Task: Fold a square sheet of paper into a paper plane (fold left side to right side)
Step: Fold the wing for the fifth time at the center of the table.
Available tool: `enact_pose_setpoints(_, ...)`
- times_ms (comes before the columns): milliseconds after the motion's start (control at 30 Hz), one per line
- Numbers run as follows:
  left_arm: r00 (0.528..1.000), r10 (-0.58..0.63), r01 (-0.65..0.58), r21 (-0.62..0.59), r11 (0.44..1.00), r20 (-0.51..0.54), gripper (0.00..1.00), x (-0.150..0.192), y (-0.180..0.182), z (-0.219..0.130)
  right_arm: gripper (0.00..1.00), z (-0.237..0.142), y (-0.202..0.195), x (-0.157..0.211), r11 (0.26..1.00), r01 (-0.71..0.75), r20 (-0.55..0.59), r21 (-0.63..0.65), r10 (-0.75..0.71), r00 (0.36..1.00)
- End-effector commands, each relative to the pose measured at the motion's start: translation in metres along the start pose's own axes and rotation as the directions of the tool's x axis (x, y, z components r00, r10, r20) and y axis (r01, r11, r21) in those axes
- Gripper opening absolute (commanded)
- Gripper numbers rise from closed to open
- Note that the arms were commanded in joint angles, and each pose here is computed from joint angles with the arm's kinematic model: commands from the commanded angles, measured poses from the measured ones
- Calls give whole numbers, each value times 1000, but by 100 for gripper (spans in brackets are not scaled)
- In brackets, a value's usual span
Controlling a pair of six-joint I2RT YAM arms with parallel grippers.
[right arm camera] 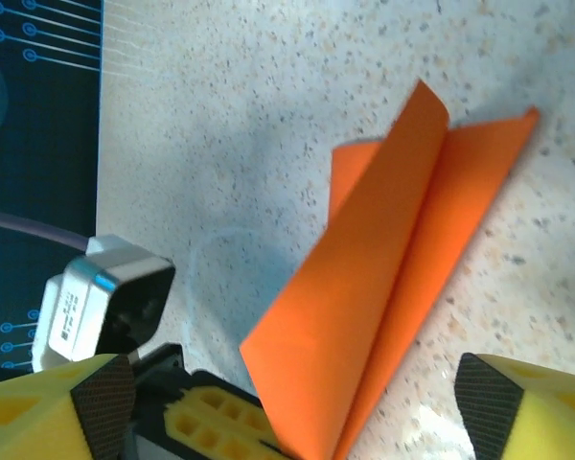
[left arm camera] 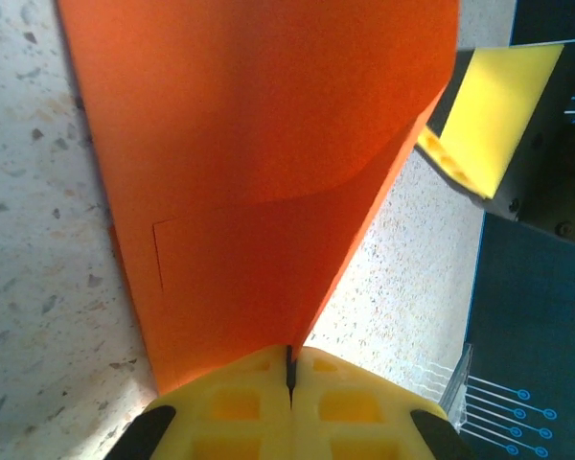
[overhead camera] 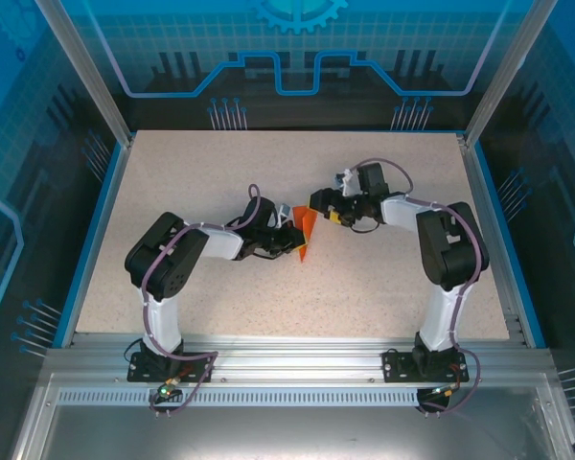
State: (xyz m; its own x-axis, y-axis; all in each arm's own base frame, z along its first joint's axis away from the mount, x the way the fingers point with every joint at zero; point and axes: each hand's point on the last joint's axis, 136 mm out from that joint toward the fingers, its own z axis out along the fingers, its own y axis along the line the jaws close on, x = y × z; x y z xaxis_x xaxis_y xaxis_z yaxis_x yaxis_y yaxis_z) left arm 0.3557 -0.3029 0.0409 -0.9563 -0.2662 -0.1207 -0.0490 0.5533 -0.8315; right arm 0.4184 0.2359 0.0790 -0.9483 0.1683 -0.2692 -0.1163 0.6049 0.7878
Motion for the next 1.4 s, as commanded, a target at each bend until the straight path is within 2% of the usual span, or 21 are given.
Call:
enact_pose_setpoints(0, 1000, 12, -12, 30, 999, -1, 0, -1, -9, -7, 97, 14, 5, -3, 1000, -12, -24, 7, 13, 1000)
enact_pose_setpoints(67, 1000, 12, -12, 29, 999, -2, 0, 0, -9, -7, 100, 20, 8, -5, 1000, -8, -32, 16, 8, 999)
enact_pose_setpoints(400, 1000, 15, -15, 24, 1000, -4, 0, 0, -8, -7, 99, 41, 2, -11, 995, -41, -78, 94, 48, 996)
enact_pose_setpoints(800, 1000, 17, -17, 20, 1000, -7, 0, 0, -6, -6, 99, 53, -5, -8, 990, -61, -112, 129, 76, 991)
enact_pose_setpoints(1033, 1000, 17, -17, 13, 1000, -6, 0, 0, -3, -5, 99, 55, -24, 6, 959, -90, -161, 270, 137, 977)
enact_pose_setpoints(1367, 1000, 28, -28, -36, 999, -2, 0, -2, 8, -8, 100, 55, -41, 20, 935, -97, -189, 341, 169, 967)
